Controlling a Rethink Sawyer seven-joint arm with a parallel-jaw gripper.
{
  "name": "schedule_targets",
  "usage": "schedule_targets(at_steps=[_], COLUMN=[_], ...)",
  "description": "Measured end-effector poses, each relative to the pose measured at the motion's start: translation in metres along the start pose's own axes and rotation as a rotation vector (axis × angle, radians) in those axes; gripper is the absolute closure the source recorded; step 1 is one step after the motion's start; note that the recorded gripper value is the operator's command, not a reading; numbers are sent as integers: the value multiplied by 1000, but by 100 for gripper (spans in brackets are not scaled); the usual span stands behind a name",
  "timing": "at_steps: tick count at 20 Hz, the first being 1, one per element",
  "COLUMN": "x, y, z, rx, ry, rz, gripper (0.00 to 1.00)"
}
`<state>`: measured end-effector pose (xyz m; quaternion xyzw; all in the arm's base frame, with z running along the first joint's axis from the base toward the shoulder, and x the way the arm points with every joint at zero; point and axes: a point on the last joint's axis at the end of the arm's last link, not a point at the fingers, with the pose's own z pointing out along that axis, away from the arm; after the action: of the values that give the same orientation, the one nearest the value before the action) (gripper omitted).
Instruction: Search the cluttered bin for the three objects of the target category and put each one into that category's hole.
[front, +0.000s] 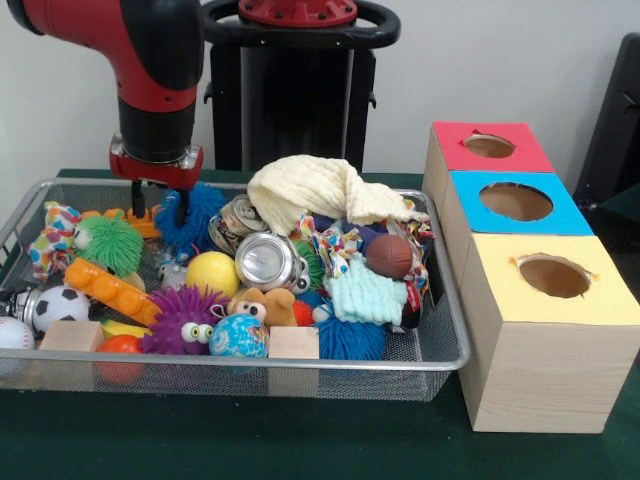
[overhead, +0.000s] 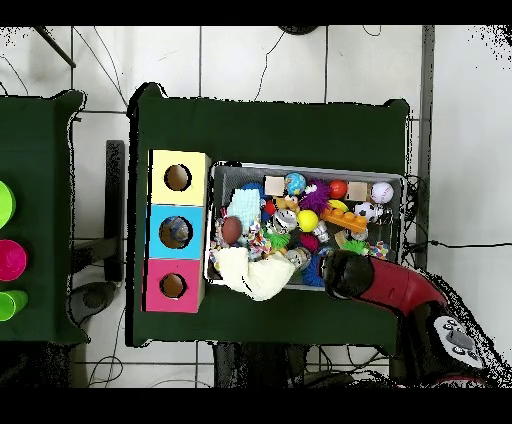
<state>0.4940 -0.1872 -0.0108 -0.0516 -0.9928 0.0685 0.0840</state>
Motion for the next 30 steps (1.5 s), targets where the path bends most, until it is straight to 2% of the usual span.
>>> schedule_targets(at_steps=[9, 15, 18, 20, 30], x=[-1, 1, 13, 22, 20], y=[-8, -22, -25, -22, -15], z=[-2, 10, 17, 20, 18], rx=[-3, -40, -55, -69, -103], ry=[-4, -116, -151, -143, -130], rz=[44, 135, 190, 216, 286], gripper=[0, 0, 0, 0, 0])
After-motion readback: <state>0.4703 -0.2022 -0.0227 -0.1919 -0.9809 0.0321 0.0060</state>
